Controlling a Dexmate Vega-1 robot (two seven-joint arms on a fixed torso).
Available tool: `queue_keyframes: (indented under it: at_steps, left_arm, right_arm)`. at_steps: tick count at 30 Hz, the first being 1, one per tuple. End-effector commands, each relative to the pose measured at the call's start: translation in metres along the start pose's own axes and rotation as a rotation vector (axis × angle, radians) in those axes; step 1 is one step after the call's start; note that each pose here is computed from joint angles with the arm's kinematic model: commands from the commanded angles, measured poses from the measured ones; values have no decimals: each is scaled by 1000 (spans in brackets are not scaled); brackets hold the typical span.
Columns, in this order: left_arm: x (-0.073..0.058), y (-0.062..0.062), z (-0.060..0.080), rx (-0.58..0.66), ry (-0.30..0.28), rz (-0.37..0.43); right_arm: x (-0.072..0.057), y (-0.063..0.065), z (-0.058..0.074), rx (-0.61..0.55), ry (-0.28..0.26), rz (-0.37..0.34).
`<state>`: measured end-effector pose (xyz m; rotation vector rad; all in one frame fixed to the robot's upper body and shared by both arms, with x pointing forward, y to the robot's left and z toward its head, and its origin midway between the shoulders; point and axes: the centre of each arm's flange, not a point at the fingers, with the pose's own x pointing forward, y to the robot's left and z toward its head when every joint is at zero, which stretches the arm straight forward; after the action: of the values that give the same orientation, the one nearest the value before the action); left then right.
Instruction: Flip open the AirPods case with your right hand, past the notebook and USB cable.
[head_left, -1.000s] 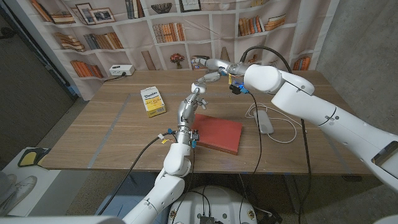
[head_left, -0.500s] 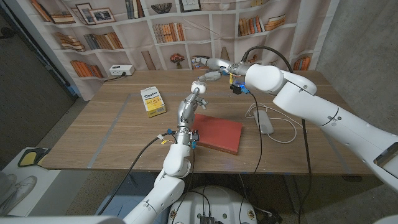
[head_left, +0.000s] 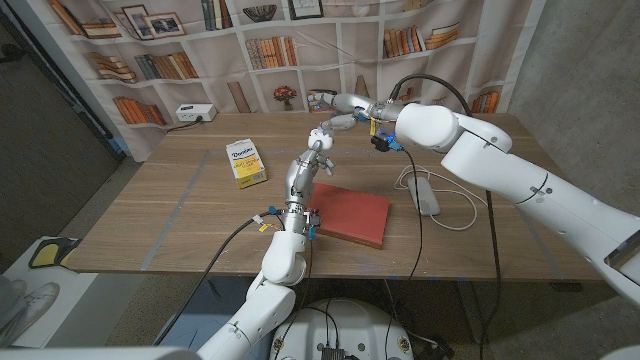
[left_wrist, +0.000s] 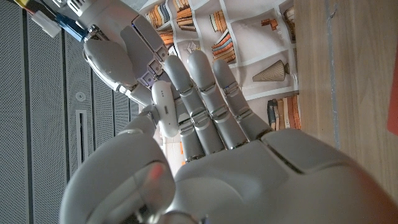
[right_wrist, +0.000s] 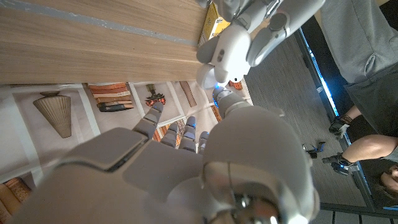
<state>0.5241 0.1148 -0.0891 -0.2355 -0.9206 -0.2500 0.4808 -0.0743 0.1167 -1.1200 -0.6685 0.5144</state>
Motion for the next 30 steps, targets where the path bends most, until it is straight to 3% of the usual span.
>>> queue_keyframes:
  at_steps: [1, 13, 30]
  left_arm:
    - [-4, -2, 5, 26, -17, -16]
    - [-8, -2, 7, 49, -15, -16]
    - [-11, 0, 6, 44, -5, -14]
  right_arm:
    - [-1, 1, 0, 8, -1, 2]
    - [-1, 2, 1, 24, -14, 7]
    - [-2, 5, -6, 151, -39, 4]
